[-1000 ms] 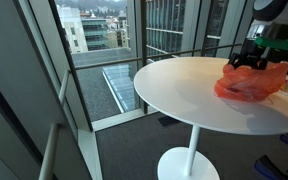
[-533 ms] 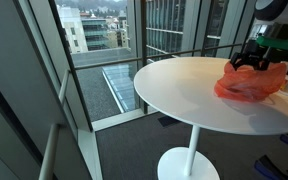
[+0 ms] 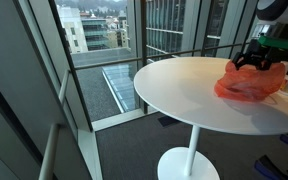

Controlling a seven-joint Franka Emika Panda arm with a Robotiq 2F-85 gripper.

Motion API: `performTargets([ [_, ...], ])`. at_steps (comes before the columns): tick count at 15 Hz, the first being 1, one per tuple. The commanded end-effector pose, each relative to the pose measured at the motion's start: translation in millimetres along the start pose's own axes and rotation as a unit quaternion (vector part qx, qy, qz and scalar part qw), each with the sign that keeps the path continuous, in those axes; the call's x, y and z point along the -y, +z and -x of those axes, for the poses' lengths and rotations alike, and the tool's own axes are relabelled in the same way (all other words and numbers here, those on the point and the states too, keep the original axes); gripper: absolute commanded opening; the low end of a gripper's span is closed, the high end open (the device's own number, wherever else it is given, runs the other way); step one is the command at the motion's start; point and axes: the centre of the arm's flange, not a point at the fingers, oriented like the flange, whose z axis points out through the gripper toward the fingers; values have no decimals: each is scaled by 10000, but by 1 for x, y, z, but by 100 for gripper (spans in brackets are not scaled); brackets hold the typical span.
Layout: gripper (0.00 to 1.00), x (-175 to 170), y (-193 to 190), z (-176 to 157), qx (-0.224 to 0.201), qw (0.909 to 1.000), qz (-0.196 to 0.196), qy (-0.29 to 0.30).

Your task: Remove the blue bottle from the plastic bag and put it on the table top

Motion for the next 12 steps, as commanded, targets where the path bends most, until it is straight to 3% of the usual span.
performTargets([
  [1,100,-5,0,-3,37,10000,-85,-7],
  [12,100,-19,12,5,147,9999,-50,32],
])
